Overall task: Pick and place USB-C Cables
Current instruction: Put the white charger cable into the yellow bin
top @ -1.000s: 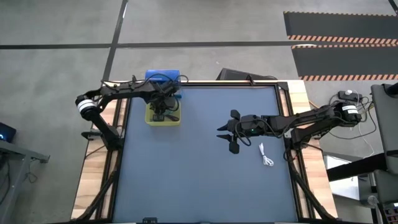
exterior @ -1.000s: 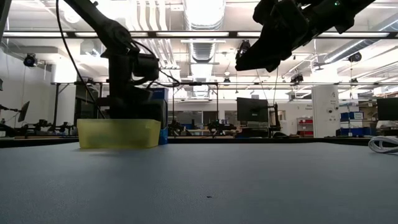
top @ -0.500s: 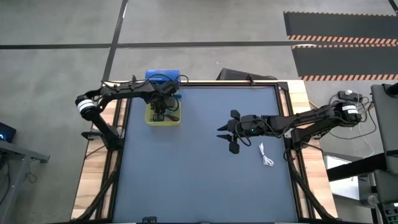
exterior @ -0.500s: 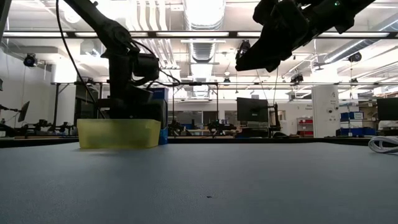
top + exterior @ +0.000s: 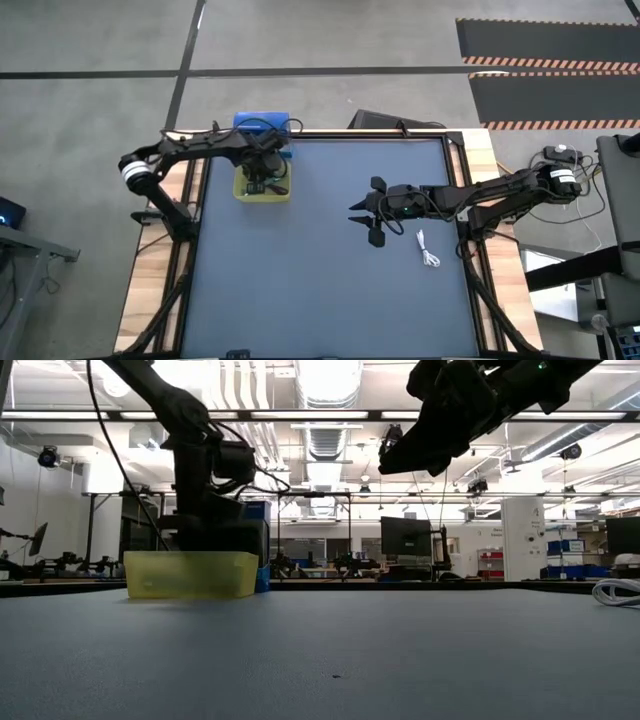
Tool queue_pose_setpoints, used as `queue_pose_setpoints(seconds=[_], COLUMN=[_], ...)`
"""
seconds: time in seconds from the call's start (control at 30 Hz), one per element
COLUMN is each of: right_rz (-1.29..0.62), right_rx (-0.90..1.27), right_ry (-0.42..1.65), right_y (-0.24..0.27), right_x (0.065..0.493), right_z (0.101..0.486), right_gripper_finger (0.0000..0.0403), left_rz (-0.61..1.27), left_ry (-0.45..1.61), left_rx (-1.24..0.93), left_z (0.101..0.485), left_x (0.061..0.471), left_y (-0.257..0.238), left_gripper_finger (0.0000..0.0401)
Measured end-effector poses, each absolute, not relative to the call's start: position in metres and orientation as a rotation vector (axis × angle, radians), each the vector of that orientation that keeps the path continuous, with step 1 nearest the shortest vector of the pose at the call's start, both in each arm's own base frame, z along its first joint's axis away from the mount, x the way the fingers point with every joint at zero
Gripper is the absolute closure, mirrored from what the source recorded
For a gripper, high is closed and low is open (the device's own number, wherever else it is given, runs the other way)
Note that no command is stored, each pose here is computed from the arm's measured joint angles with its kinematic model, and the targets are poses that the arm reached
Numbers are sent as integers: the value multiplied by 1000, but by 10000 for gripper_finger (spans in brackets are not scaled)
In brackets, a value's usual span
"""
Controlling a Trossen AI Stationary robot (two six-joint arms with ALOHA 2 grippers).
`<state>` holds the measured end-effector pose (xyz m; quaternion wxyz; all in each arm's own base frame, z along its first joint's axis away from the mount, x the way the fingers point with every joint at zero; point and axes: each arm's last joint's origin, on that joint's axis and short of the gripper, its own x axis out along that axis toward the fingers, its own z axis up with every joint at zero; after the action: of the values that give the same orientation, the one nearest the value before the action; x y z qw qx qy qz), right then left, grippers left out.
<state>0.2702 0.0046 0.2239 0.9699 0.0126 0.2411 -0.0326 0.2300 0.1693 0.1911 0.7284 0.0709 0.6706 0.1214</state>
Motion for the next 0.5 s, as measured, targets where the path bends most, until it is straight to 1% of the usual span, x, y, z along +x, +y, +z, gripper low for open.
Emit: queue_pose_setpoints(seconds=[0.1,0.23,0.37,0.5], right_rz=[-66,-75,-86,-96], right_rx=[29,65,109,153], right_ry=[487,486,484,483], right_y=[5,5,5,5], right_x=[270,270,270,270], right_z=[224,224,224,224], right_gripper_finger=[276,277,283,288], left_rz=[305,375,406,405], left_ry=[1475,1424,1301,1131], left_rx=[125,72,17,-15], left_z=[202,221,241,258], left_x=[226,220,216,215], left_y=[166,157,140,117], left_gripper_finger=[309,309,309,310])
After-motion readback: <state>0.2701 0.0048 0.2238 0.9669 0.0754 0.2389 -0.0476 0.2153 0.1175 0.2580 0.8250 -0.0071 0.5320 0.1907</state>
